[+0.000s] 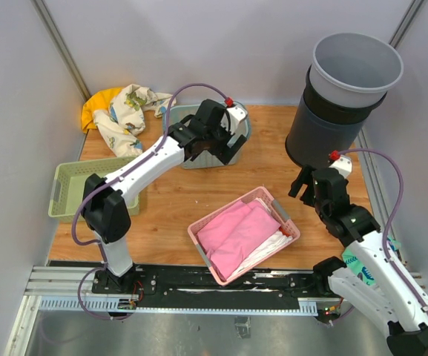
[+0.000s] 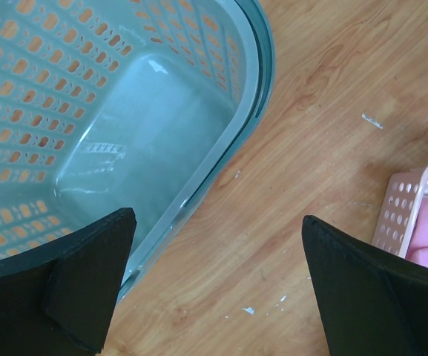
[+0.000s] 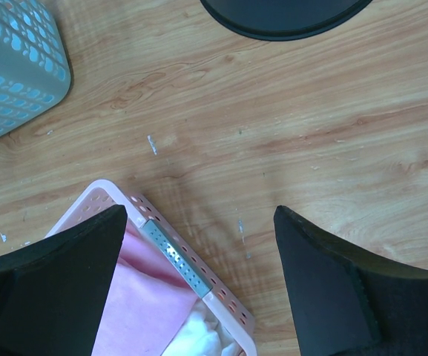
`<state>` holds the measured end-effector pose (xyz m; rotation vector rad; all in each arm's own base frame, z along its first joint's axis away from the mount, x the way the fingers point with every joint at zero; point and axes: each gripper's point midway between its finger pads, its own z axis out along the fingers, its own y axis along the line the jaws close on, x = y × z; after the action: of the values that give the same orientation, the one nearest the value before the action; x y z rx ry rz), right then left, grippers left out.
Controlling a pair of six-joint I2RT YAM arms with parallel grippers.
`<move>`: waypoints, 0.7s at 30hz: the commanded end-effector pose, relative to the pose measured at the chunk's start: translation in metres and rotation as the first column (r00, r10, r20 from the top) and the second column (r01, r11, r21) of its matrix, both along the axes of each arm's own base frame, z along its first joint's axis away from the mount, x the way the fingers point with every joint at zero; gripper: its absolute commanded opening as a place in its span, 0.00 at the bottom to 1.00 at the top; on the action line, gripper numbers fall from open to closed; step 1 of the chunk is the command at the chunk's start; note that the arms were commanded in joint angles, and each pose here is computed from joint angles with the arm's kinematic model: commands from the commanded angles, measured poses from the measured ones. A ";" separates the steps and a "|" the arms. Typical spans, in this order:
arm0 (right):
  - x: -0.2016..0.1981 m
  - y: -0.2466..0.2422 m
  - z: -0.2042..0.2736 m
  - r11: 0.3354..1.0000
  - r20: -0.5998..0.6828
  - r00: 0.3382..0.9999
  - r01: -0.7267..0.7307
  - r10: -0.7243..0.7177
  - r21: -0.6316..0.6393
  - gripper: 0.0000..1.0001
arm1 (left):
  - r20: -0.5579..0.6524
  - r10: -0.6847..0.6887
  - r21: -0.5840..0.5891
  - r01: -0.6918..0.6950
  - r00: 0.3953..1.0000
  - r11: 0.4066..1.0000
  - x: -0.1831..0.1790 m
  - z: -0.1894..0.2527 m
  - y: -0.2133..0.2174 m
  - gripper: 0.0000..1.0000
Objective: Turn the large container upside down
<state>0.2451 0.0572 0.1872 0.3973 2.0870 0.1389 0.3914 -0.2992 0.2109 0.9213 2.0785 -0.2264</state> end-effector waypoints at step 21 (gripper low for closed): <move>0.001 0.005 -0.015 1.000 -0.055 0.998 -0.003 0.004 0.023 0.81 | -0.217 -0.076 -0.104 0.054 0.973 0.993 -0.012 -0.049 -0.022 0.39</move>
<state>0.2459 0.0645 0.1775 0.3846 2.1328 0.1570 0.3851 -0.3021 0.1515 0.9433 2.2272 -0.3537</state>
